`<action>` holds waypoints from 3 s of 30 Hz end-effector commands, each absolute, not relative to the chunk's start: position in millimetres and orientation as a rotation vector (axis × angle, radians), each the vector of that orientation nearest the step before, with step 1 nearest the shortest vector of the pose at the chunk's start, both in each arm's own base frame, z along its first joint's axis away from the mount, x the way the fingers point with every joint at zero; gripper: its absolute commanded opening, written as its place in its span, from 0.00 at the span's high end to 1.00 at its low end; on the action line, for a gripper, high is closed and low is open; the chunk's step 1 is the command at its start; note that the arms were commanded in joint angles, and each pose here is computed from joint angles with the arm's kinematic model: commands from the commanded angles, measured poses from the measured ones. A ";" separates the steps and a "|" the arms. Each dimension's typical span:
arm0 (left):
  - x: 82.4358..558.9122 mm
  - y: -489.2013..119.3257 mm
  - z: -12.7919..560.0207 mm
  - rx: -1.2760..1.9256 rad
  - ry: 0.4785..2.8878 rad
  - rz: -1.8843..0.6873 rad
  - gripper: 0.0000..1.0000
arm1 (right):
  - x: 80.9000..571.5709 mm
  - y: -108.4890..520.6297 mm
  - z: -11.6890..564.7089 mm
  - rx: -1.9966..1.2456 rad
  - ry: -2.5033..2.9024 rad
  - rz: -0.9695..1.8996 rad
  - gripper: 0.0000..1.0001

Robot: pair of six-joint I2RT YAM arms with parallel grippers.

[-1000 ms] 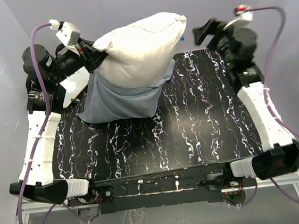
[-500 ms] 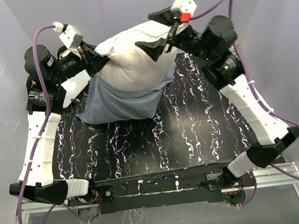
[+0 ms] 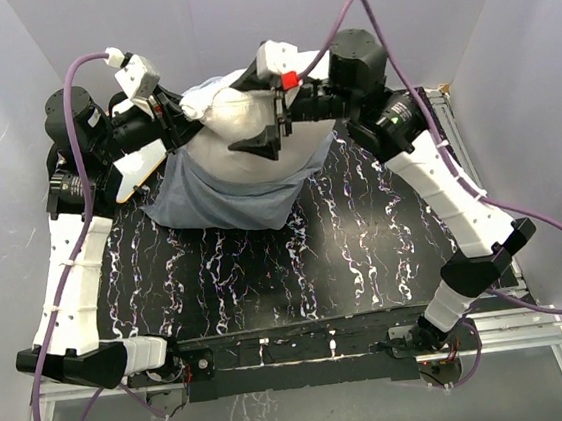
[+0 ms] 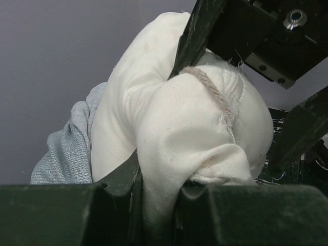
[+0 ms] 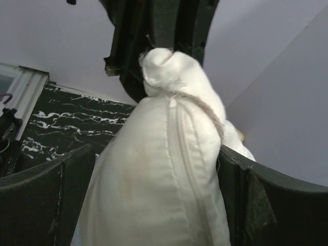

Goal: Remove the pillowcase from the pillow

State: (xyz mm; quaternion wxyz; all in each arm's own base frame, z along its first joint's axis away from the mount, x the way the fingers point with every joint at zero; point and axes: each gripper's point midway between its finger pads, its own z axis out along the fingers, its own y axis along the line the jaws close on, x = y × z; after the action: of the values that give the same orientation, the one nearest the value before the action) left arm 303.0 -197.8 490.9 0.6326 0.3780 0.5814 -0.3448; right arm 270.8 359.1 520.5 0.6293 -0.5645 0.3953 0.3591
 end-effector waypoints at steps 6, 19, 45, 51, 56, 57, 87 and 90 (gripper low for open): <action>294.6 -193.9 522.8 0.849 1.232 -0.755 1.00 | 227.2 406.7 425.7 -1.503 1.141 0.807 0.01; 268.8 -199.2 551.0 0.847 1.188 -0.864 1.00 | 338.8 370.0 406.3 -1.021 1.337 0.625 0.69; 349.9 -173.9 443.8 0.481 1.527 -0.889 0.13 | 314.4 284.6 490.5 -0.726 1.155 0.871 0.92; 354.9 -176.5 419.2 0.481 1.572 -0.911 0.21 | 316.6 286.5 491.8 -0.721 1.168 0.882 0.92; 363.6 -174.7 401.4 0.460 1.604 -0.898 0.29 | 310.8 292.3 490.4 -0.730 1.167 0.948 0.92; 366.2 -174.5 398.8 0.451 1.610 -0.896 0.32 | 310.3 293.3 489.7 -0.730 1.170 0.958 0.92; 323.8 -161.8 435.3 0.506 1.525 -0.826 0.30 | 328.5 293.3 488.8 -0.564 1.224 1.003 0.92; 329.8 -164.7 431.2 0.471 1.551 -0.863 0.31 | 327.3 309.1 484.8 -0.566 1.240 1.011 0.92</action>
State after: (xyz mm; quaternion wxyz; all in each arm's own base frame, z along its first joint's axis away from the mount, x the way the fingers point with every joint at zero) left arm 331.8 -151.2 434.1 0.6419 0.2170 0.6638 -0.3167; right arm 335.8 292.5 452.4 0.6375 -0.2711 0.5839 0.4233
